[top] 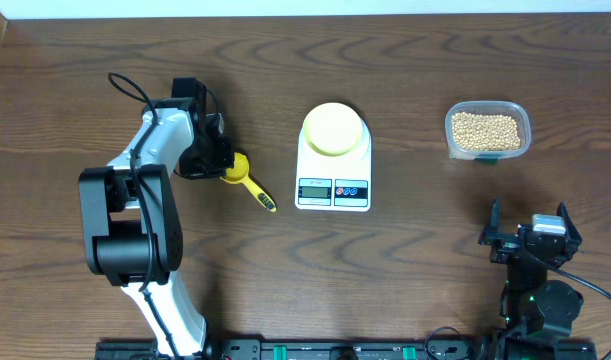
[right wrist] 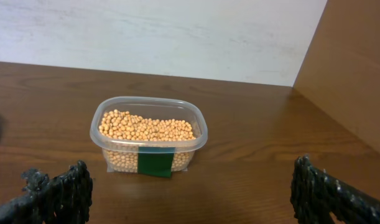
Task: Scoop item into bowl and weigh 50g on scale
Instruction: 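Lift the yellow scoop slightly with the left gripper, then raise the right arm and move the right gripper toward the back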
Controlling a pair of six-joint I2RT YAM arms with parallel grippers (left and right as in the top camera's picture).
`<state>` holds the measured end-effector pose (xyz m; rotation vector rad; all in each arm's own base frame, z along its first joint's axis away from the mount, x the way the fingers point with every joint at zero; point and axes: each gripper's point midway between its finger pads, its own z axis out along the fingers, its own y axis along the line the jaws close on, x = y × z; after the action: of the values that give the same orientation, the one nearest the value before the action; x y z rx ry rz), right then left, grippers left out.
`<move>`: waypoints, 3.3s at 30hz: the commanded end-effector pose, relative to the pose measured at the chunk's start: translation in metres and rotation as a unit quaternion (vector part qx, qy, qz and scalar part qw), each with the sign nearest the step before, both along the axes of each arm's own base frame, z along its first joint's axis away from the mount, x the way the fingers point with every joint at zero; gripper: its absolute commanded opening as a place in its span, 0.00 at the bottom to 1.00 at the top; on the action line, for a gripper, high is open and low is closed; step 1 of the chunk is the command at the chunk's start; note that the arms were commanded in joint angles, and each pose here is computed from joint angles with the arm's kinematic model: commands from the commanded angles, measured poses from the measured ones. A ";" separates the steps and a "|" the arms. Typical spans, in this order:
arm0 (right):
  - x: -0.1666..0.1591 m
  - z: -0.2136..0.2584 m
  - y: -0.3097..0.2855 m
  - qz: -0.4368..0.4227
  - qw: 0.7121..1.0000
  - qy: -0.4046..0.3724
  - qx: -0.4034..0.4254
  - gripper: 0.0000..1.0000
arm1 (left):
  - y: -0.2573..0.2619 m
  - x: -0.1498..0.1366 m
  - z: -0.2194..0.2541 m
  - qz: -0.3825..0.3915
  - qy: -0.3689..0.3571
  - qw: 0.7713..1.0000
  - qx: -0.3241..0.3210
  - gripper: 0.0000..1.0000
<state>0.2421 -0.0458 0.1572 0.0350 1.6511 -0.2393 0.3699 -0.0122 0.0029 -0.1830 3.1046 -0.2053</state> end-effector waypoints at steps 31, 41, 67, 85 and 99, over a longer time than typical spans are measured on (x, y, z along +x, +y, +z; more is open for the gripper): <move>0.000 -0.001 -0.001 -0.003 1.000 0.000 0.005 0.99 | -0.001 0.022 0.000 0.001 -0.039 0.999 -0.003 0.08; 0.000 -0.001 -0.001 -0.003 1.000 0.000 0.005 0.99 | -0.001 0.021 0.000 0.001 -0.037 0.999 -0.003 0.08; 0.001 0.017 0.000 0.000 0.999 -0.039 0.012 0.99 | -0.001 0.021 0.000 0.001 -0.036 0.999 -0.004 0.08; -0.013 0.102 0.002 0.002 0.981 -0.195 0.006 0.99 | -0.001 0.020 0.000 0.001 -0.034 0.999 -0.004 0.08; 0.008 0.138 -0.003 0.001 0.987 -0.162 0.013 0.99 | -0.001 0.020 0.000 0.001 -0.034 0.999 -0.004 0.08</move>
<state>0.2435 -0.0462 0.2826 0.0739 1.3220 -0.2069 0.3871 -0.0118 0.0040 -0.1735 3.0346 -0.2048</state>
